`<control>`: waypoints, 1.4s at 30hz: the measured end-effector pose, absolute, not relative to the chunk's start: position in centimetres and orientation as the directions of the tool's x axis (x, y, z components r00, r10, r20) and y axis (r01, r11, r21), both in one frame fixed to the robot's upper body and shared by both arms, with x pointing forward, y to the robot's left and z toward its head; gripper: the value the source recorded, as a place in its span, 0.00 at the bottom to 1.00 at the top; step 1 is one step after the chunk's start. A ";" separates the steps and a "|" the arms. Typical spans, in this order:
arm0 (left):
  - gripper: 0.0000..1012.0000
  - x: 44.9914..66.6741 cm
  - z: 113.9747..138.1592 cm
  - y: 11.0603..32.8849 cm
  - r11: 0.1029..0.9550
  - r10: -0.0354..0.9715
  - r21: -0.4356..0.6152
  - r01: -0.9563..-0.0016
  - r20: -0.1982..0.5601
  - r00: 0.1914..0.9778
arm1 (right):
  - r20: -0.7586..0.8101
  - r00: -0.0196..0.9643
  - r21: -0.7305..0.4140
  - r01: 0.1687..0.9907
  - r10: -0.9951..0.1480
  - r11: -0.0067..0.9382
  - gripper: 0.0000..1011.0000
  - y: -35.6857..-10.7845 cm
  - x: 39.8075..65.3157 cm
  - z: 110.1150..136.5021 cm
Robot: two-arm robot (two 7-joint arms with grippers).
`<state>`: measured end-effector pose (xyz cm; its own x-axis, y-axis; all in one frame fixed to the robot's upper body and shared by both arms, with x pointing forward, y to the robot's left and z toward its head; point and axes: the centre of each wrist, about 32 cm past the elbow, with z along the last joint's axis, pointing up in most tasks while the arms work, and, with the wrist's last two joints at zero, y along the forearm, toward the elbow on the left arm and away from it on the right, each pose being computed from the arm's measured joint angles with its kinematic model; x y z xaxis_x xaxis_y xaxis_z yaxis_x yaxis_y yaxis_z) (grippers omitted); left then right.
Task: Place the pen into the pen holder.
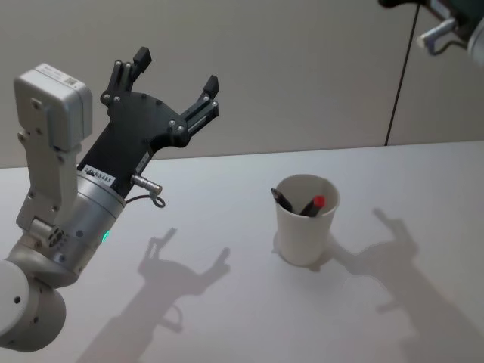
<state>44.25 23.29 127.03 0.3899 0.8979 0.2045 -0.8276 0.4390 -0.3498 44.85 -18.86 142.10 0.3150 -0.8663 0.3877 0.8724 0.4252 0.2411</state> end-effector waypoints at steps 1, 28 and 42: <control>0.99 44.2 127.0 23.3 0.439 0.898 -0.350 -0.828 0.205 0.390 | 0.388 0.311 0.245 0.872 -0.868 0.423 0.99 -18.9 44.8 142.2; 0.99 44.2 127.0 23.3 0.439 0.898 -0.350 -0.828 0.205 0.390 | 0.388 0.261 0.303 0.869 -0.884 0.390 0.99 -19.4 44.0 143.2; 0.99 44.6 126.6 23.1 0.440 0.897 -0.336 -0.833 0.204 0.392 | 0.380 0.262 0.301 0.872 -0.887 0.387 0.99 -19.5 44.2 142.8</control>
